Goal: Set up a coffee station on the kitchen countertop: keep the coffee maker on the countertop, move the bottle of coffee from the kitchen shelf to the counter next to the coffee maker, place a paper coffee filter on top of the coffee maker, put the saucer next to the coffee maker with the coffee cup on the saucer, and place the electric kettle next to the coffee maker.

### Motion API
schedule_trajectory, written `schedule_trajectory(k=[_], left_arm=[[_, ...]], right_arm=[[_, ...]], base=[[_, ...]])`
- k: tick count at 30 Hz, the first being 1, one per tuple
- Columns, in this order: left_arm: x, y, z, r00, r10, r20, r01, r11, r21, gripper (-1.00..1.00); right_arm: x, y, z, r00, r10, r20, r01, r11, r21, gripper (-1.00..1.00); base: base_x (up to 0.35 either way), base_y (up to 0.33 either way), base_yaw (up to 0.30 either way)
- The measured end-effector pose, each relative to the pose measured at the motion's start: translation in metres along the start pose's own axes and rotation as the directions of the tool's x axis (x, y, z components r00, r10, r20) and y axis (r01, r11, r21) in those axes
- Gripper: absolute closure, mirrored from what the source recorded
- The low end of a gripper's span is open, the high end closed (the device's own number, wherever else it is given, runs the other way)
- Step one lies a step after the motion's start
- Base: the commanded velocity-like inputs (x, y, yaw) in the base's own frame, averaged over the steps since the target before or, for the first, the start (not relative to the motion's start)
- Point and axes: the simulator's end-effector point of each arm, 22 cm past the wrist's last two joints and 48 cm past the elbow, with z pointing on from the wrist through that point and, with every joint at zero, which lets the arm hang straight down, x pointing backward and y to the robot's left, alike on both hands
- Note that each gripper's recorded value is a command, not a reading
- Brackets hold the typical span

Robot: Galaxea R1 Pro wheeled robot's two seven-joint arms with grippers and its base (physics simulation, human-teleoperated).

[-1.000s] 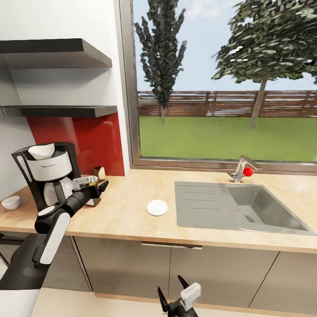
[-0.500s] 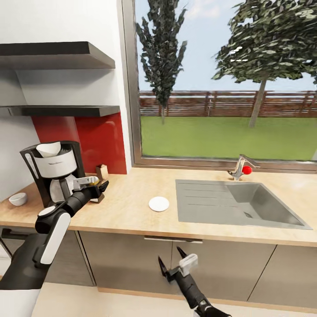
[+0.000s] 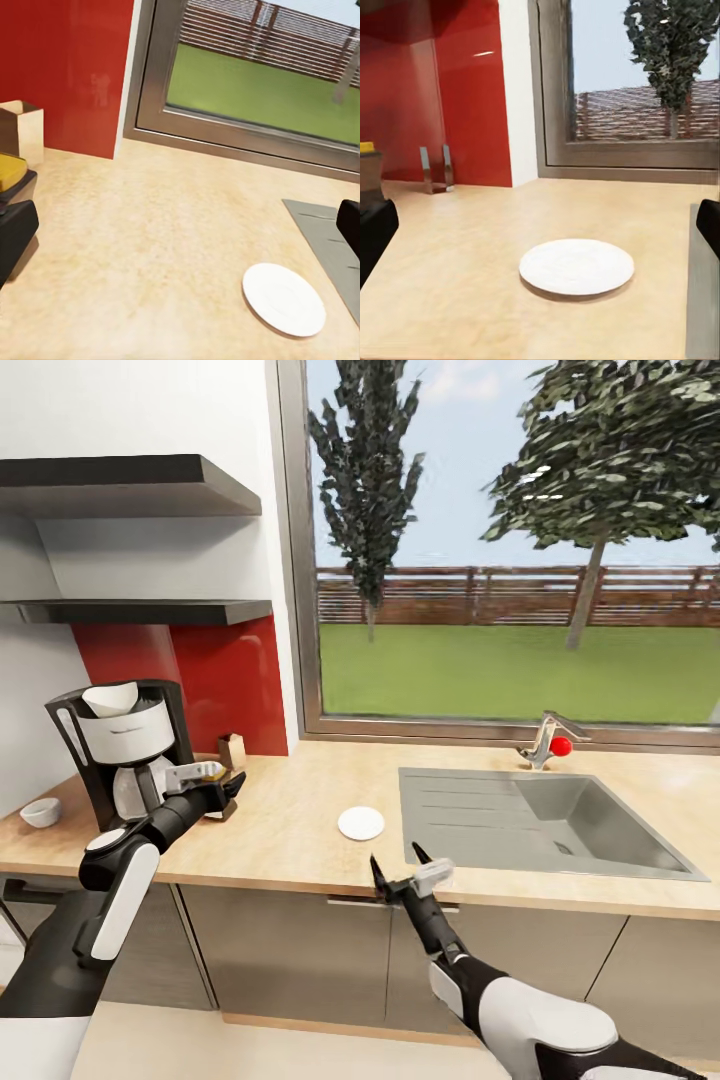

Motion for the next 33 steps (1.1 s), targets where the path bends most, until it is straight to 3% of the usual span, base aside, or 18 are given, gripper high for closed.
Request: schedule_trajectory(k=[6, 9, 13, 17, 20, 24, 25, 27, 28, 30, 33], left_arm=[[0.001, 0.000, 0.000, 1.000, -0.001, -0.006, 0.001, 1.000, -0.001, -1.00], [0.002, 0.001, 0.002, 1.000, -0.003, -0.012, 0.003, 1.000, -0.001, -1.00], [0.009, 0.003, 0.005, 0.999, -0.012, -0.030, 0.012, 1.000, -0.004, -1.00], [0.023, 0.004, 0.008, 0.997, -0.022, -0.077, 0.022, 1.000, -0.004, -1.00], [0.041, 0.004, 0.010, 0.989, -0.034, -0.144, 0.033, 0.999, -0.007, -1.00], [0.045, -0.006, 0.018, 0.979, -0.049, -0.199, 0.054, 0.998, 0.019, -1.00], [0.045, -0.008, 0.019, 0.977, -0.051, -0.208, 0.058, 0.998, 0.027, -1.00], [0.049, -0.021, 0.025, 0.963, -0.064, -0.263, 0.087, 0.993, 0.076, -1.00], [0.050, -0.024, 0.026, 0.958, -0.070, -0.277, 0.097, 0.991, 0.088, -1.00], [0.051, -0.034, 0.031, 0.941, -0.103, -0.323, 0.150, 0.981, 0.125, -1.00], [0.052, -0.045, 0.038, 0.906, -0.179, -0.383, 0.255, 0.954, 0.157, -1.00]], right_arm=[[-0.036, -0.021, 0.032, 0.998, -0.023, 0.067, 0.019, 0.999, 0.049, -1.00], [-0.041, -0.034, 0.042, 0.999, -0.010, 0.054, 0.004, 0.996, 0.095, -1.00], [-0.024, -0.049, 0.067, 0.992, 0.062, -0.114, -0.047, 0.990, 0.131, -1.00], [-0.032, -0.056, 0.104, 0.961, 0.107, -0.254, -0.076, 0.989, 0.128, -1.00], [-0.040, -0.058, 0.124, 0.926, 0.134, -0.353, -0.096, 0.988, 0.124, -1.00], [-0.052, -0.068, 0.140, 0.851, 0.174, -0.495, -0.119, 0.983, 0.140, -1.00], [-0.053, -0.073, 0.140, 0.841, 0.178, -0.510, -0.119, 0.982, 0.146, -1.00], [-0.053, -0.084, 0.137, 0.788, 0.207, -0.580, -0.131, 0.977, 0.171, -1.00], [-0.052, -0.085, 0.135, 0.771, 0.219, -0.598, -0.139, 0.974, 0.178, -1.00], [-0.045, -0.087, 0.125, 0.702, 0.281, -0.655, -0.184, 0.959, 0.214, -1.00], [-0.040, -0.084, 0.109, 0.592, 0.403, -0.698, -0.321, 0.912, 0.254, -1.00]], base=[[0.000, 0.000, 0.000], [0.000, 0.000, 0.000], [0.000, 0.000, 0.000], [0.000, 0.000, 0.000], [0.000, 0.000, 0.000], [0.000, 0.000, 0.000], [0.000, 0.000, 0.000], [0.000, 0.000, 0.000], [0.000, 0.000, 0.000], [0.000, 0.000, 0.000], [0.000, 0.000, 0.000]])
